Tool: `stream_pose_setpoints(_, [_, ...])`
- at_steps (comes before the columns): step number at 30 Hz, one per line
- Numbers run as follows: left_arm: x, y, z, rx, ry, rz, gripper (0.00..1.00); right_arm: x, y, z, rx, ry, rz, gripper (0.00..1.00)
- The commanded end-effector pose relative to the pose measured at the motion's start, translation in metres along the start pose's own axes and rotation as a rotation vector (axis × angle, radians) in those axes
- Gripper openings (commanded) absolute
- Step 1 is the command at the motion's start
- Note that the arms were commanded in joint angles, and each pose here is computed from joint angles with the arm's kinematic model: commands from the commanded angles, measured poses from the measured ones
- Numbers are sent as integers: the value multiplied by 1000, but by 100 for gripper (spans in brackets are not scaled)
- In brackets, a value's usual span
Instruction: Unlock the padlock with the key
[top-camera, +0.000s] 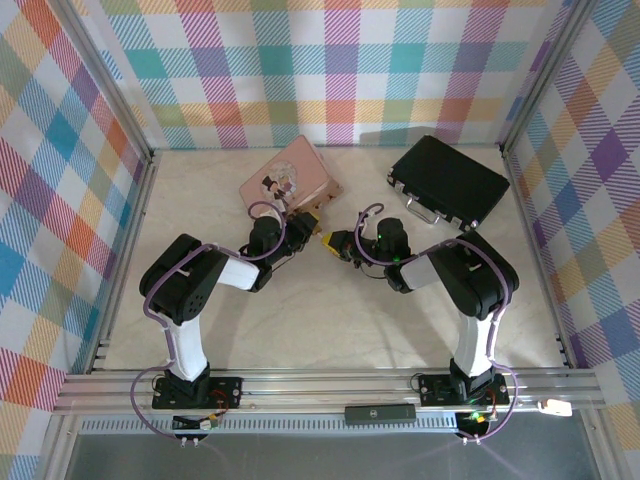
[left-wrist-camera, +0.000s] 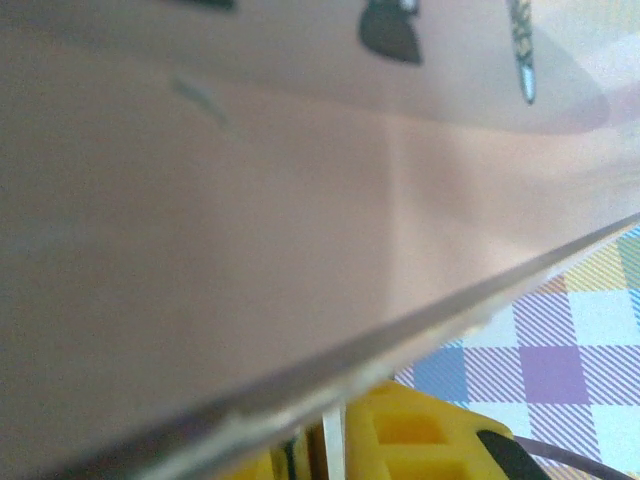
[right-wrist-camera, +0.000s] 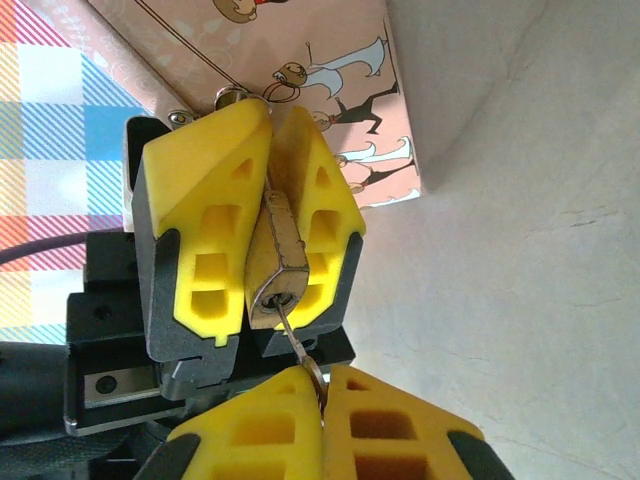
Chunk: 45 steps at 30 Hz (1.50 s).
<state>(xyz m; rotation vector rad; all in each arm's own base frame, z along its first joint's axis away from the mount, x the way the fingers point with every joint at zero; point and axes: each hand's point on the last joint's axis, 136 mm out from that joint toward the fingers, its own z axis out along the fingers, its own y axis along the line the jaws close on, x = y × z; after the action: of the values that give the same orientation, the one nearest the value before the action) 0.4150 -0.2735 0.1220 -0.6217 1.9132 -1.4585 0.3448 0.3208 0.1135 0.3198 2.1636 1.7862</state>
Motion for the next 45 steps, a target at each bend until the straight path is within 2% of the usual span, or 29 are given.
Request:
stream_pose_setpoints(1, [32, -25, -2, 112, 111, -3, 0, -17, 44, 4, -152, -43, -25, 0])
stream_pose_setpoints(7, [37, -27, 0, 119, 107, -15, 0, -19, 35, 8, -128, -50, -39, 0])
stream_pose_setpoints(12, [38, -24, 0, 107, 101, -21, 0, -17, 33, 4, -7, -58, -151, 0])
stream_pose_setpoints(17, [36, -24, 0, 109, 81, -31, 0, -13, 37, -2, 179, -67, -332, 0])
stream_pose_setpoints(24, [37, -29, 2, 132, 66, -47, 0, -19, 35, -2, 238, -78, -358, 0])
stream_pose_setpoints(29, [41, -30, 3, 149, 64, -47, 0, -21, 38, -2, 200, -101, -306, 0])
stream_pose_setpoints(37, [44, -27, -2, 168, 67, -55, 0, -26, 49, 2, 11, 8, -58, 0])
stream_pose_setpoints(45, [45, -29, -3, 175, 73, -47, 0, -25, 51, 9, -68, 65, 40, 0])
